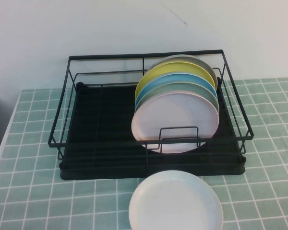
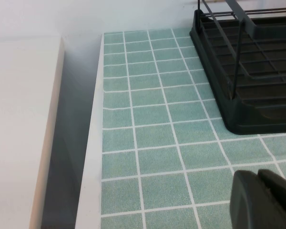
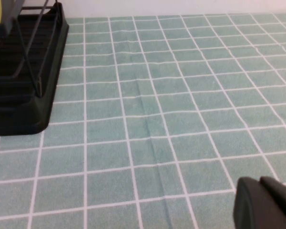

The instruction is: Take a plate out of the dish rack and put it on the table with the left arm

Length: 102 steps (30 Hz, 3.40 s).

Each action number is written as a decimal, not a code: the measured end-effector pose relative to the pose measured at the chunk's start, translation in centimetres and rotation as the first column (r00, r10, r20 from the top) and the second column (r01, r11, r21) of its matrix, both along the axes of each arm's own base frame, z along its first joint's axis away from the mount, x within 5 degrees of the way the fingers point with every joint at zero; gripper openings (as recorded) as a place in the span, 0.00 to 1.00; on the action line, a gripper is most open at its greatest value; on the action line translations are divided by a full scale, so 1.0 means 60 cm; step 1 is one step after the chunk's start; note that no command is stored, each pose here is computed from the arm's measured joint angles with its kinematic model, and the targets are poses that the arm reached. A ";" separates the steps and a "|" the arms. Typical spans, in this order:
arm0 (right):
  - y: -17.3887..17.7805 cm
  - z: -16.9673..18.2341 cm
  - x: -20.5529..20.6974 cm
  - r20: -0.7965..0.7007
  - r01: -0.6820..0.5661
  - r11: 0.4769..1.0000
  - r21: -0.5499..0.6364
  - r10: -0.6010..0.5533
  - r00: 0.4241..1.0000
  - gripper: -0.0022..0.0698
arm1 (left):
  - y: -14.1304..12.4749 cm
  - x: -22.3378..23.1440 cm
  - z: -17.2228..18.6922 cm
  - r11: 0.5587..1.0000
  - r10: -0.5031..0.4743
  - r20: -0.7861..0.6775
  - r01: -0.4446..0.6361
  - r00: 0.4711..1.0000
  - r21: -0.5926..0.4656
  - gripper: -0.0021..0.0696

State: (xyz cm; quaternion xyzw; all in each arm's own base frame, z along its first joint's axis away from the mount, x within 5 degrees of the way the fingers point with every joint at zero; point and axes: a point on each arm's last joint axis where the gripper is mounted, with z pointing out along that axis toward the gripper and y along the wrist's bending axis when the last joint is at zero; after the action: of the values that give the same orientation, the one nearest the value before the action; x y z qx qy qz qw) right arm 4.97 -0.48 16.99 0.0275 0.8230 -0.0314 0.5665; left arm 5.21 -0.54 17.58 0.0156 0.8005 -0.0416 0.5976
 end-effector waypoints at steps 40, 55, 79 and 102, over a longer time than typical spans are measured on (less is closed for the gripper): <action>0.000 0.000 0.000 0.000 0.000 1.000 0.002 0.000 1.000 0.03 | 0.000 0.000 0.000 1.000 -0.001 0.000 0.001 1.000 -0.006 0.02; 0.000 0.000 0.000 0.000 0.000 1.000 0.002 0.000 1.000 0.03 | 0.000 0.000 0.000 1.000 -0.001 0.000 0.001 1.000 -0.006 0.02; 0.000 0.000 0.000 0.000 0.000 1.000 0.002 0.000 1.000 0.03 | 0.000 0.004 0.013 1.000 0.007 0.105 -0.005 0.994 -0.022 0.02; 0.000 0.000 0.000 0.000 0.000 1.000 0.002 0.000 1.000 0.03 | 0.009 -0.015 0.119 0.989 0.095 0.729 0.021 0.678 -0.148 0.02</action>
State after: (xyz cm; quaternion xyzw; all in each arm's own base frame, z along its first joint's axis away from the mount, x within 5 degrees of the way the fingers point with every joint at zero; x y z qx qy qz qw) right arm 4.97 -0.47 16.99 0.0279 0.8230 -0.0306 0.5665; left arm 4.32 0.00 24.69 -0.0283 0.4886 -0.0772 0.8686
